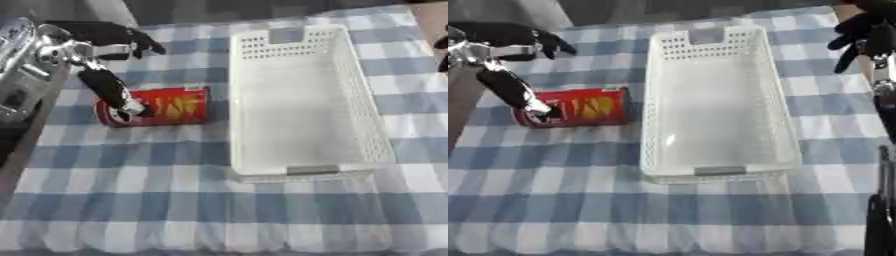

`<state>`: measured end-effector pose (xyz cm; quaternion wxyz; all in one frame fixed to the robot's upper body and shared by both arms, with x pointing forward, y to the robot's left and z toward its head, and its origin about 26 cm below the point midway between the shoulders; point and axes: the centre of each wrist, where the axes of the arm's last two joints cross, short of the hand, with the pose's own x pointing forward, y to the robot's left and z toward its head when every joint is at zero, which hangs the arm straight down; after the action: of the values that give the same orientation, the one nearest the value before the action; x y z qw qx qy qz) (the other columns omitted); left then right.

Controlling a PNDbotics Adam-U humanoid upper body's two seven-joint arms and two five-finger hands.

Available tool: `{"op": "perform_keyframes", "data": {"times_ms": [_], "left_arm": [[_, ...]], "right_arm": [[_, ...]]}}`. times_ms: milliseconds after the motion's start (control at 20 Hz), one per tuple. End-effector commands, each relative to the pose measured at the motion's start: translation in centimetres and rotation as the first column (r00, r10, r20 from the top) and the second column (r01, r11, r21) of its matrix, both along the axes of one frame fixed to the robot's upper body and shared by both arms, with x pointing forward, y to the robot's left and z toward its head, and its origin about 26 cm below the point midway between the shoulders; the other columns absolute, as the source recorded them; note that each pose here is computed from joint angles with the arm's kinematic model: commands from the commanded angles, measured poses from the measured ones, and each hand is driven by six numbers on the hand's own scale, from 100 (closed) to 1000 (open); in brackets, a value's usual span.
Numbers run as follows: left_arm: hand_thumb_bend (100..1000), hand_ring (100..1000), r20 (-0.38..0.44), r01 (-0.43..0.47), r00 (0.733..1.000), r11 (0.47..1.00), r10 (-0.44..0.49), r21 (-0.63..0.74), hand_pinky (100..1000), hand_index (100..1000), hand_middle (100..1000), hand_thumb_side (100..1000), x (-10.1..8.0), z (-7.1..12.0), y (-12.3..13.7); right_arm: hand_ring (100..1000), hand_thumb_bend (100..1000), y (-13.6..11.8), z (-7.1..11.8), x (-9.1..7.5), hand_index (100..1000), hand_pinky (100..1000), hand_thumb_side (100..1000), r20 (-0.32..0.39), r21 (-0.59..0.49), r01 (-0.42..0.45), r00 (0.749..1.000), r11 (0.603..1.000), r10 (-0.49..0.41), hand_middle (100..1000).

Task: Pick up objects on the table and place them in the box.

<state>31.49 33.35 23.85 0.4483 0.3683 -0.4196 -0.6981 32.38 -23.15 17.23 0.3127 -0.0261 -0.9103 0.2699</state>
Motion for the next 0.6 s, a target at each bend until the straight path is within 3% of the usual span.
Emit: {"op": "perform_keyframes", "data": {"times_ms": [50, 600], "left_arm": [[570, 831, 0.011, -0.003, 1.000, 0.999, 0.002, 0.032, 718, 997, 918, 540, 0.2, 0.7, -0.1], [551, 829, -0.065, -0.008, 0.998, 1.000, 0.010, 0.029, 719, 992, 916, 601, 2.0, -1.2, -0.5]], "right_arm": [[551, 100, 0.0, 0.5, -0.1, 836, 346, 799, 0.017, -0.009, -0.009, 1.000, 1.000, 0.009, 605], [551, 100, -0.1, 0.5, -0.1, 836, 346, 799, 0.014, -0.013, -0.009, 1.000, 1.000, 0.010, 605]]}}
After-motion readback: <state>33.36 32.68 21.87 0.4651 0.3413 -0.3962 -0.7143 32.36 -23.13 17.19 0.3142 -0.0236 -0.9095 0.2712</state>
